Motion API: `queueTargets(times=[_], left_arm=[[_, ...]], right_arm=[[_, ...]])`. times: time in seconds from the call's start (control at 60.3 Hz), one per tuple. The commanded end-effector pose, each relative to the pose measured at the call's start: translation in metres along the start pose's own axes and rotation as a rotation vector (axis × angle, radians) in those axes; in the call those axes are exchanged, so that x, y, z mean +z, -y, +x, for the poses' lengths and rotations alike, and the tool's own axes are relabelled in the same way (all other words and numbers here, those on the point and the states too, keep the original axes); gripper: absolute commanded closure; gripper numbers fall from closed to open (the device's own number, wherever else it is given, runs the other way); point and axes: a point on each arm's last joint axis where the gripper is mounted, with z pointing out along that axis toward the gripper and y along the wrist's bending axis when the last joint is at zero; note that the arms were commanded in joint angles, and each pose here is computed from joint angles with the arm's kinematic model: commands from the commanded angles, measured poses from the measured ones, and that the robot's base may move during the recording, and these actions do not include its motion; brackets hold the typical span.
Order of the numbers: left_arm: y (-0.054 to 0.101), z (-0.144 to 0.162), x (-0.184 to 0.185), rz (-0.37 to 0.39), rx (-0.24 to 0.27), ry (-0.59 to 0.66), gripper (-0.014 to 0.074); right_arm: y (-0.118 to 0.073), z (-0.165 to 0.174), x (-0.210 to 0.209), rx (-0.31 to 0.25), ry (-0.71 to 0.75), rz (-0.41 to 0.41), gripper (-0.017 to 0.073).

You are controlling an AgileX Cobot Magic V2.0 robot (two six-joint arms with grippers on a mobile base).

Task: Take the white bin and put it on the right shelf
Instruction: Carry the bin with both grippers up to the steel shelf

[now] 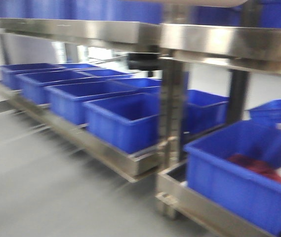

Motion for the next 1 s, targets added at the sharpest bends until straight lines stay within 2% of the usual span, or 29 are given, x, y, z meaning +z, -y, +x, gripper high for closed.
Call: queueTargets(times=[0.0, 0.747, 0.979], left_arm=[[0.0673, 0.0168, -0.0011, 0.345, 0.064, -0.171, 0.0719], [0.0672, 0.0167, -0.0010, 0.344, 0.064, -0.170, 0.0719], [0.0599, 0.0171, 0.0020, 0.335, 0.049, -0.172, 0.0719]], right_arm=[[-0.0460, 0.0125, -0.0046, -0.024, -0.112, -0.251, 0.0468], [-0.0459, 0.0124, -0.0045, -0.024, -0.111, -0.250, 0.0468], [-0.0459, 0.0124, -0.0045, -0.024, -0.111, -0.250, 0.0468]])
